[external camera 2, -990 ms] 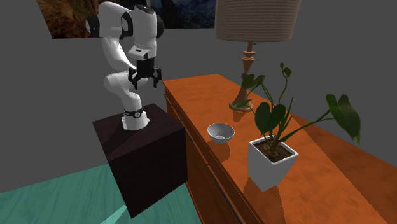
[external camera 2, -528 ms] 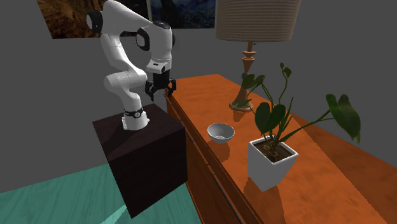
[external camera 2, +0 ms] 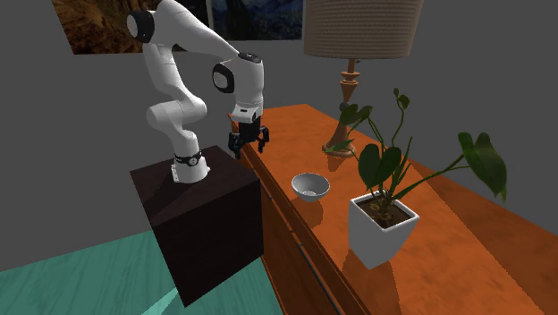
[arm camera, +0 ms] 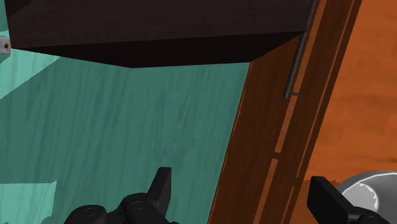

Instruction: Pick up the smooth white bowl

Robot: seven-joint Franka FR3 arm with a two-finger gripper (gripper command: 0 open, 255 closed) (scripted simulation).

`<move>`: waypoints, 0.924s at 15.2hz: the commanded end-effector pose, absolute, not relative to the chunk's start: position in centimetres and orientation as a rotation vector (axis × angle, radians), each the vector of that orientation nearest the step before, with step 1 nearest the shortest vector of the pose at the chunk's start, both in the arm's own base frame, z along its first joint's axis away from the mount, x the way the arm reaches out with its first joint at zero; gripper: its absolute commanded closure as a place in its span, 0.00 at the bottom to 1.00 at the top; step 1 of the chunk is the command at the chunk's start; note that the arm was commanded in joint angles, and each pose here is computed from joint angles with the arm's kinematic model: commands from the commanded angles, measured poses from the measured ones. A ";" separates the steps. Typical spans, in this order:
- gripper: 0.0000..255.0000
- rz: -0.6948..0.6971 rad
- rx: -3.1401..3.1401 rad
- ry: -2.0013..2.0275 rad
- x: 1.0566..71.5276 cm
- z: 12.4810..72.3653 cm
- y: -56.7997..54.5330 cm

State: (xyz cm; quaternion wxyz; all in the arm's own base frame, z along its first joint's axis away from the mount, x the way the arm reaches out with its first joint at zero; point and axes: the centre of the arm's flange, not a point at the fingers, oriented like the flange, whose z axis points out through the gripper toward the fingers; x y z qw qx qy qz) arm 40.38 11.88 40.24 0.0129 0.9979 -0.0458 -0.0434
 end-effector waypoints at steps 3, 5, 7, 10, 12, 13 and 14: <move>0.00 -0.087 3.133 -0.131 43.4 37.6 14.8; 0.00 -0.064 3.143 -0.125 44.9 36.3 16.2; 0.00 -0.042 3.154 -0.119 46.3 35.1 17.7; 0.00 -0.007 3.169 -0.110 48.6 33.2 19.9; 0.00 0.016 3.179 -0.104 50.1 32.0 21.3; 0.00 0.027 3.184 -0.100 50.8 31.5 22.1; 0.00 0.039 3.189 -0.097 51.6 30.9 22.8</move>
